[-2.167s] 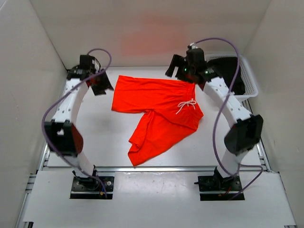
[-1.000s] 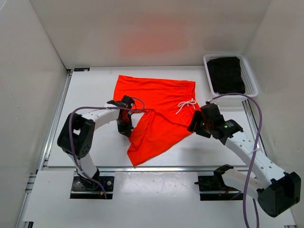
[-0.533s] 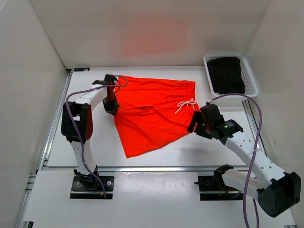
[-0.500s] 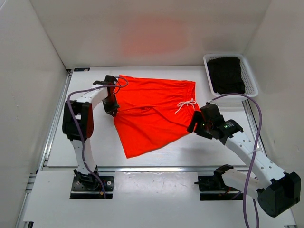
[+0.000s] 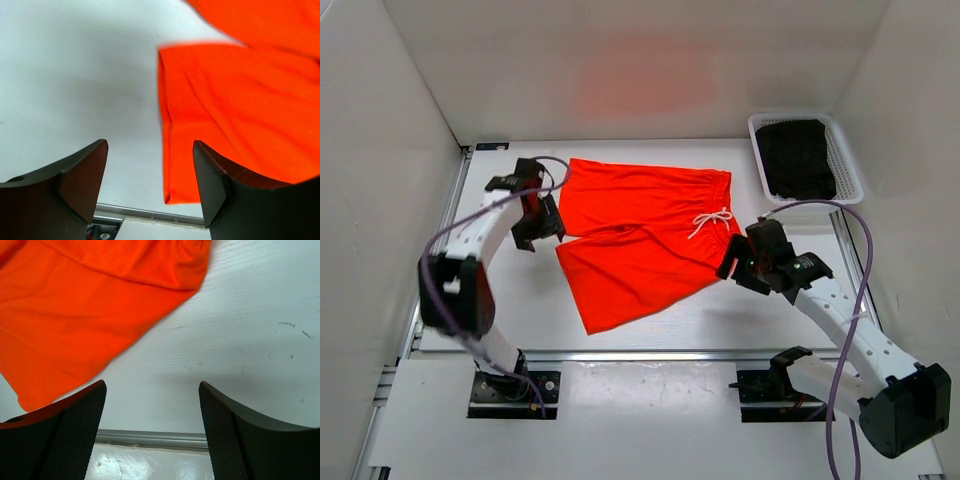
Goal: Fold and stack the shorts
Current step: Fold the shorts
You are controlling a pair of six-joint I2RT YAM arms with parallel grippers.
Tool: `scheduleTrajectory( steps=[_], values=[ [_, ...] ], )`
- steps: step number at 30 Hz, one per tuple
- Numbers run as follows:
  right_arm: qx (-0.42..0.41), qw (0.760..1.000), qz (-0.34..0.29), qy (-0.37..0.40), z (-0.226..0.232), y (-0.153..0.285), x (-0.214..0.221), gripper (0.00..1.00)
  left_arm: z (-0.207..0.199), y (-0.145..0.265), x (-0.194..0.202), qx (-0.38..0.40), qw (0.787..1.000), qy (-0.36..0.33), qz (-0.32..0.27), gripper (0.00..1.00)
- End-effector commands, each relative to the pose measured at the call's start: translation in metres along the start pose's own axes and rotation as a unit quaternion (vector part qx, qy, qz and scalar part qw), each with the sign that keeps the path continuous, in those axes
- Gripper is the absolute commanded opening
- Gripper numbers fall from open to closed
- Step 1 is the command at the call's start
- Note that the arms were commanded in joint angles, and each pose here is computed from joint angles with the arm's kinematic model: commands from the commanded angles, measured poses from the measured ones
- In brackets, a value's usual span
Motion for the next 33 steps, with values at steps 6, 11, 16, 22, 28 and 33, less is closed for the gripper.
scheduleTrajectory(
  steps=[6, 11, 16, 22, 28, 33],
  values=[
    [-0.024, 0.997, 0.026, -0.067, -0.022, -0.024, -0.003, 0.79, -0.006, 0.019, 0.163, 0.084, 0.99, -0.022, 0.114, 0.76],
    [-0.041, 0.993, 0.038, -0.102, -0.037, -0.03, -0.011, 0.78, -0.007, 0.009, 0.208, 0.063, 0.987, -0.036, 0.146, 0.88],
    [-0.027, 0.991, 0.031, -0.124, -0.053, -0.043, -0.027, 0.77, -0.005, -0.01, 0.225, 0.033, 0.986, -0.043, 0.16, 1.0],
    [-0.017, 0.994, 0.015, -0.107, -0.058, -0.068, -0.06, 0.74, 0.003, -0.035, 0.232, -0.007, 0.985, -0.056, 0.163, 0.25],
    [-0.013, 0.996, 0.031, -0.08, -0.052, -0.1, -0.072, 0.74, 0.004, -0.018, 0.216, 0.018, 0.991, -0.031, 0.133, 0.1],
    [-0.04, 0.994, 0.051, -0.088, -0.042, -0.13, -0.076, 0.56, 0.01, 0.009, 0.196, 0.044, 0.995, 0.002, 0.09, 0.1]
  ],
)
Point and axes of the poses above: each gripper's point midway between its finger pads, its own y axis back along the fingers, its own z axis along the line the jaws close on, x = y × z, the point moved 4 cm from there along y, back along the fingers, and after that the axes turned 9 degrees about y, right-handed, at the moved point
